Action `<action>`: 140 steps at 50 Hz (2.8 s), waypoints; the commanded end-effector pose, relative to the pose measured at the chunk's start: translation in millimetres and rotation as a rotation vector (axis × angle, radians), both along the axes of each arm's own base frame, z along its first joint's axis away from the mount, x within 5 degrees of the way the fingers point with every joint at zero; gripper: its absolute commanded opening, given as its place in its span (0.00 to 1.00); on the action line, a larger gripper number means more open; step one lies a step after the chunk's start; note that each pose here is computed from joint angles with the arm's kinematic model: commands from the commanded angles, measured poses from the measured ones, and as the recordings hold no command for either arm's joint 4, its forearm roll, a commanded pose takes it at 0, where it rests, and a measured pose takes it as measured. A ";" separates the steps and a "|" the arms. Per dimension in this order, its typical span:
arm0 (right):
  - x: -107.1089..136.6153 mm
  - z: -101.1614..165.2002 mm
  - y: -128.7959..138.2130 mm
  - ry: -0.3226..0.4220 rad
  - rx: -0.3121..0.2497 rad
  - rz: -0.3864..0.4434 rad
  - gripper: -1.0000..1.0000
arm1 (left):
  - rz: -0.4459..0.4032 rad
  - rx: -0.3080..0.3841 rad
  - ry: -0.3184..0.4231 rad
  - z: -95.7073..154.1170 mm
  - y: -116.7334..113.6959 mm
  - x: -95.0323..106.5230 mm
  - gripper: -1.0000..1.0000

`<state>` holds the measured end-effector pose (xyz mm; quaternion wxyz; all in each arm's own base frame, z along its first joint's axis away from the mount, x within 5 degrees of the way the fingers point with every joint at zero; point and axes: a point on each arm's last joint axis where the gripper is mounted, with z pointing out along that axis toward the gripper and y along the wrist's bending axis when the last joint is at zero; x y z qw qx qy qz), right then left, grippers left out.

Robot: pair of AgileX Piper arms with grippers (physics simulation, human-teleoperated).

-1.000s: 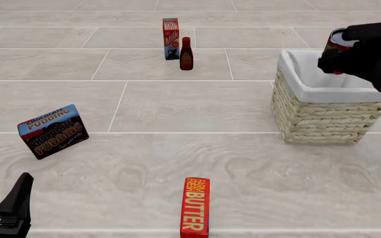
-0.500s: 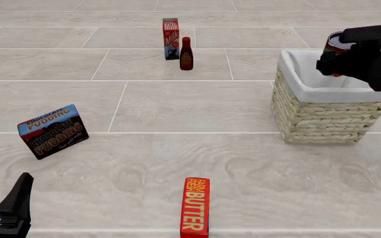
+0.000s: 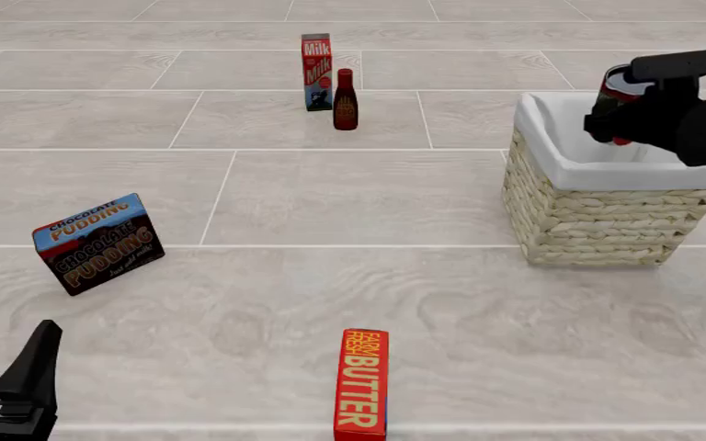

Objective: Pick the tomato sauce and place it in the basket.

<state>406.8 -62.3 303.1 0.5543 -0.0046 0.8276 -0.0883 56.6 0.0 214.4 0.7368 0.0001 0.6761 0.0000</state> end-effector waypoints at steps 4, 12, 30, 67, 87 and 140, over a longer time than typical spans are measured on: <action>5.7 -4.0 -4.2 0.002 0.029 -0.019 0.00 | 0.000 0.000 0.000 0.0 0.0 0.0 1.00; 9.6 -7.5 -6.9 0.013 0.028 -0.023 0.00 | 0.000 0.000 0.000 0.0 0.0 0.0 1.00; 17.9 -14.4 -11.0 0.027 0.026 -0.027 0.00 | 0.000 0.000 0.000 0.0 0.0 0.0 1.00; 37.4 -26.2 -15.7 0.050 0.021 -0.027 0.00 | 0.000 0.000 0.000 0.0 0.0 0.0 1.00; 46.4 -30.6 -21.9 0.059 0.024 -0.037 0.00 | 0.000 0.000 0.000 0.0 0.0 0.0 1.00; 64.3 -46.7 -23.8 0.094 0.018 -0.029 0.00 | 0.000 0.000 0.000 0.0 0.0 0.0 1.00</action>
